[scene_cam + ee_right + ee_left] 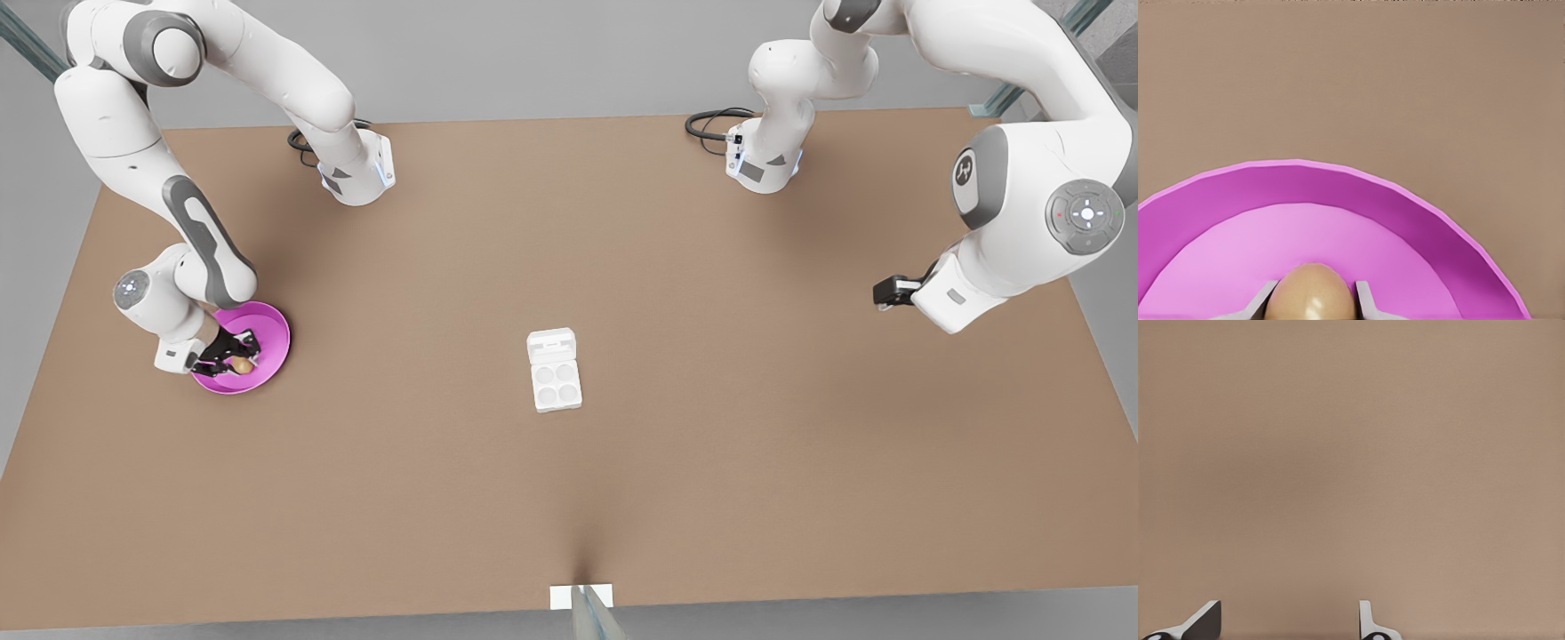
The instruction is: Pack egg into the box and close the box lid
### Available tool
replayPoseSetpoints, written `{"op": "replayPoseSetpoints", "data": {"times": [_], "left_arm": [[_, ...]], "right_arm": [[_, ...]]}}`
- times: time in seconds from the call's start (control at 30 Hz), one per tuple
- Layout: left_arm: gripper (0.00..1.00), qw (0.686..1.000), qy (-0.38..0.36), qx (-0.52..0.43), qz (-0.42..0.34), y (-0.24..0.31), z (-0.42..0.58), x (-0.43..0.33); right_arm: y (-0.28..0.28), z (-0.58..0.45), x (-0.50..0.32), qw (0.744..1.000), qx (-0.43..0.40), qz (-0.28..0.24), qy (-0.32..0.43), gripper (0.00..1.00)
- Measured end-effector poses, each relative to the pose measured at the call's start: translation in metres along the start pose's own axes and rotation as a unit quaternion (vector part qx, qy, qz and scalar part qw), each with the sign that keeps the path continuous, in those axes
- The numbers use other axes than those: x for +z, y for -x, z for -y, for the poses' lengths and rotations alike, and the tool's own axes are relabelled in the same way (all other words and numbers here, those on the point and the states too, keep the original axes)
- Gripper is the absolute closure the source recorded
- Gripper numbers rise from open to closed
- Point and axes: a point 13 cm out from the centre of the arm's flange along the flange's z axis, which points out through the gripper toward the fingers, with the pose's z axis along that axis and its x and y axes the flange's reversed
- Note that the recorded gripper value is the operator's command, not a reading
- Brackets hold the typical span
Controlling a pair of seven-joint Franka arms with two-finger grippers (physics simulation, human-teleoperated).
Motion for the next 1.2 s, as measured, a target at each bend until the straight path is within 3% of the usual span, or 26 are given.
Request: {"op": "replayPoseSetpoints", "data": {"times": [0.17,0.3,0.4,0.6,0.83,0.97,1.2], "left_arm": [[0.0,1.0,0.0,0.0,0.0,0.0,0.0,0.0],[0.0,1.0,0.0,0.001,0.0,0.0,0.001,0.0],[0.0,1.0,0.0,0.001,0.0,0.0,0.001,0.0],[0.0,1.0,0.0,0.0,-0.001,0.0,0.0,0.0],[0.0,1.0,0.0,0.0,-0.002,0.0,0.0,0.001],[0.0,1.0,0.0,0.001,-0.002,0.0,0.001,0.001],[0.0,1.0,0.0,0.001,-0.003,0.0,0.001,0.002]], "right_arm": [[0.009,0.0,-0.008,1.0,-0.009,0.002,-0.007,0.58],[0.06,0.016,-0.081,0.998,-0.037,0.014,-0.048,0.58],[0.135,0.0,-0.128,0.996,-0.07,0.026,-0.047,0.58],[0.315,-0.17,-0.164,0.988,-0.151,0.035,0.006,0.58],[0.475,-0.327,-0.11,0.993,-0.101,0.037,0.051,0.57],[0.505,-0.408,-0.076,0.997,-0.047,0.031,0.057,0.57],[0.489,-0.496,-0.044,0.997,0.058,-0.003,0.06,0.58]]}}
